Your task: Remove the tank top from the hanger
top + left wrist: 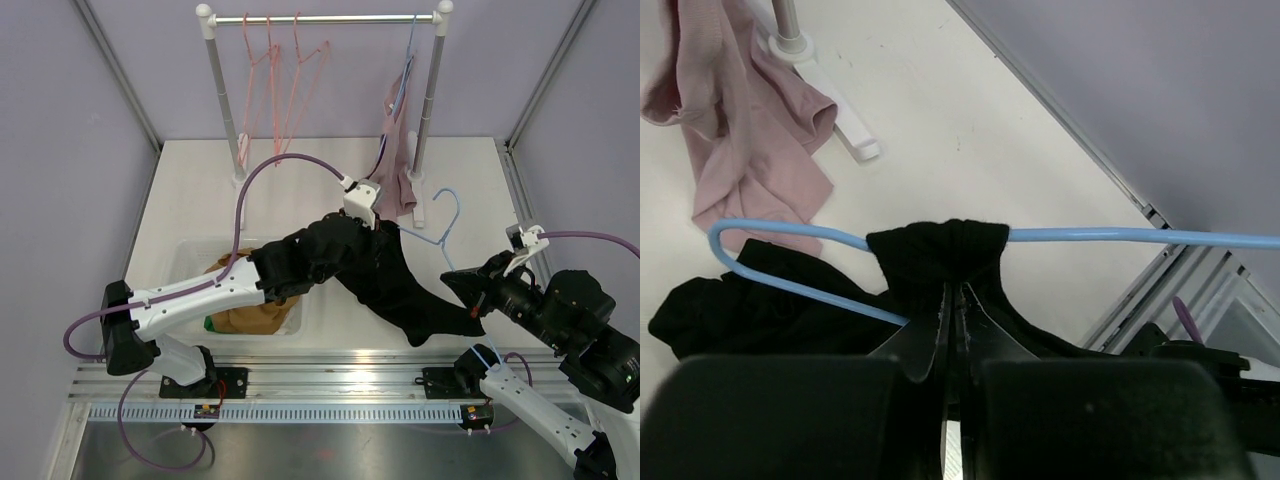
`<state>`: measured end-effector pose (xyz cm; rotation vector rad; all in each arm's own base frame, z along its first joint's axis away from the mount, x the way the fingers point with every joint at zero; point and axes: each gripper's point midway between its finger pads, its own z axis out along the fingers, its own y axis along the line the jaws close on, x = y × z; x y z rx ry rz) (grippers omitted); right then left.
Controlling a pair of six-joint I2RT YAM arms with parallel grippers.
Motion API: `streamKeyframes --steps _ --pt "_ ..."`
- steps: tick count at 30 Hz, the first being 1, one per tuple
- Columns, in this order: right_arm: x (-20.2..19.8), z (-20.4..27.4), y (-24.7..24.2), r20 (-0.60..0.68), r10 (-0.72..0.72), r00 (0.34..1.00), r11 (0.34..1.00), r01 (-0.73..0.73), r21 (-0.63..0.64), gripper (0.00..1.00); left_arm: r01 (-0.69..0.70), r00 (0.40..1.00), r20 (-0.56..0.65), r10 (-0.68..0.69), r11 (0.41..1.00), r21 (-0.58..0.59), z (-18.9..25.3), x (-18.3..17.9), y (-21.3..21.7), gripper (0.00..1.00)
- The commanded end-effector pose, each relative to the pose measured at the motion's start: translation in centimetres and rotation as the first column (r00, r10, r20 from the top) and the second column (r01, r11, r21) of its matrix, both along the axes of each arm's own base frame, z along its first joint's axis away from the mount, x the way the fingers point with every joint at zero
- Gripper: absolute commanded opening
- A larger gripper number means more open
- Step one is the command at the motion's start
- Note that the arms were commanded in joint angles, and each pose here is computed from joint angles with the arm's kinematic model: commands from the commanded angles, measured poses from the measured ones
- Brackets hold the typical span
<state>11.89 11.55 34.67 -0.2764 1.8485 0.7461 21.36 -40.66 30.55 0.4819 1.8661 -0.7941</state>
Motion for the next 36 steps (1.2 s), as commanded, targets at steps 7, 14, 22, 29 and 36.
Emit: streamKeyframes --steps 7,14,22,29,36 --pt "-0.9 -0.5 0.0 0.003 0.047 0.999 0.998 -0.047 -0.032 0.00 -0.266 0.960 0.061 0.272 0.959 -0.097 3.3 3.3 6.0 0.00" --pt "-3.6 0.4 0.2 0.056 0.164 0.985 0.986 -0.164 -0.009 0.00 -0.426 0.903 0.024 0.430 0.899 -0.102 1.9 5.4 11.5 0.00" --pt "-5.1 4.1 0.3 0.315 0.180 0.932 0.965 -0.229 0.126 0.00 -0.375 0.927 -0.023 0.375 0.920 -0.117 0.8 4.8 11.1 0.00" --pt "-3.1 6.1 0.8 0.415 0.095 0.905 0.957 -0.198 0.213 0.00 -0.182 0.983 -0.052 0.175 0.965 -0.189 0.7 1.7 8.6 0.00" --pt "1.1 8.9 2.5 0.499 -0.038 0.866 0.910 -0.177 0.376 0.00 -0.006 0.997 -0.074 -0.011 0.975 -0.220 -1.0 -3.2 5.7 0.00"
